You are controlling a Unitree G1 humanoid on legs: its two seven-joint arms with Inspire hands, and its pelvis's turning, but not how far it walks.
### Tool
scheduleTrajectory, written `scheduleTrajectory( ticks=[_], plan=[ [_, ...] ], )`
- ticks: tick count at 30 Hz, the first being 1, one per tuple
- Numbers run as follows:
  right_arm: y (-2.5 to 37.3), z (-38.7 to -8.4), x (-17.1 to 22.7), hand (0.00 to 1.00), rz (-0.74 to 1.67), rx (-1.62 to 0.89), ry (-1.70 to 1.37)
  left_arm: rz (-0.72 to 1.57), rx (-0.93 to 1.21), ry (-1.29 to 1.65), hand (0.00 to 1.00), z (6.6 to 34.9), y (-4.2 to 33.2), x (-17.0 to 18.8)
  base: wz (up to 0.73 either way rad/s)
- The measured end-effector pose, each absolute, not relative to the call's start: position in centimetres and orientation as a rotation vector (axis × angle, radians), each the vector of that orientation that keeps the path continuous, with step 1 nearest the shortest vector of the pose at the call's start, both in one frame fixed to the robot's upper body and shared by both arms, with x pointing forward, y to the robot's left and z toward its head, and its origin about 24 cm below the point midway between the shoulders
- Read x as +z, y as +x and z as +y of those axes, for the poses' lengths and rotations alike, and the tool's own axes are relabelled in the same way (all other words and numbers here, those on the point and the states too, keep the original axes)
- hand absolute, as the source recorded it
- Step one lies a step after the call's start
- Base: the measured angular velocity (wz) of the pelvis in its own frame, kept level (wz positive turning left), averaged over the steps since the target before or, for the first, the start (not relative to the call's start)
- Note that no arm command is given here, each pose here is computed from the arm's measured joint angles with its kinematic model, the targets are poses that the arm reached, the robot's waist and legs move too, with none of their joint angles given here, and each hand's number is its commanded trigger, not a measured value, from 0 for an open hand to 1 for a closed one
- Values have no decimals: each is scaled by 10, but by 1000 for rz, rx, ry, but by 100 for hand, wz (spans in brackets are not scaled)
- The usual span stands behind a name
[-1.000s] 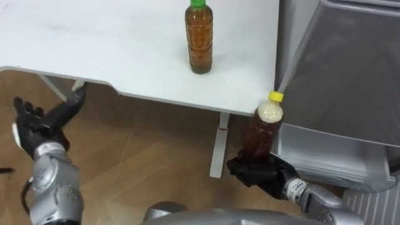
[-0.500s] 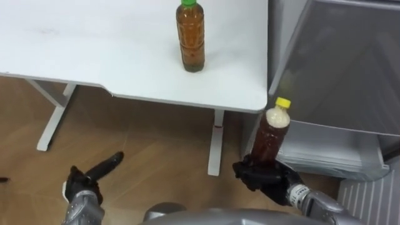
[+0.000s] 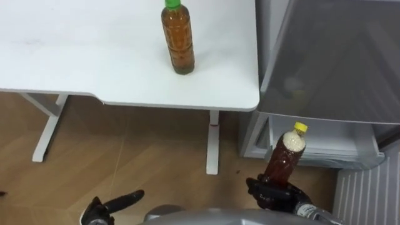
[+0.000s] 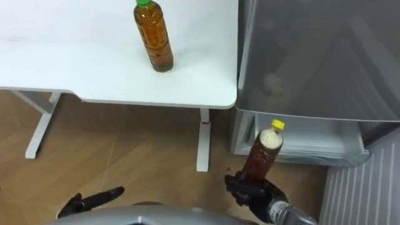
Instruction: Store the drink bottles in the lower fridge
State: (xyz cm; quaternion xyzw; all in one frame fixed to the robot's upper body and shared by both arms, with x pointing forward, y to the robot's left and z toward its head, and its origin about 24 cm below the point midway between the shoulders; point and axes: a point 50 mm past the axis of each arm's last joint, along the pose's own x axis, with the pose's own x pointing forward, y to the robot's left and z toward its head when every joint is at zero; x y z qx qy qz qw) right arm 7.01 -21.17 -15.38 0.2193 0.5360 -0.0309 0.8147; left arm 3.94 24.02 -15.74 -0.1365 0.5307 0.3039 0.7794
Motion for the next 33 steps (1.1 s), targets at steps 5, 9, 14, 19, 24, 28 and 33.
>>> scheduleTrajectory(
  ticks=[5, 9, 14, 19, 24, 28, 33],
  plan=[
    [62, -215, -157, 100, 1171, -149, 483, 1182, 575, -200, 0, 238, 37, -159, 0],
    [63, -217, -157, 100, 1152, -166, 476, 1196, 472, -102, 0, 235, 39, -159, -3],
    [68, -217, -156, 100, 1103, -216, 520, 1185, 346, 14, 0, 229, 50, -159, 0],
    [73, -215, -157, 100, 1088, -233, 554, 1178, 281, 76, 0, 230, 55, -159, 0],
    [83, -213, -155, 100, 1009, -350, 743, 1175, 250, 110, 0, 231, 56, -158, 0],
    [90, -214, -154, 100, 937, -460, 901, 1178, 250, 111, 0, 231, 54, -158, 0],
    [91, -214, -153, 100, 892, -517, 998, 1183, 247, 122, 0, 232, 50, -158, 1]
  ],
)
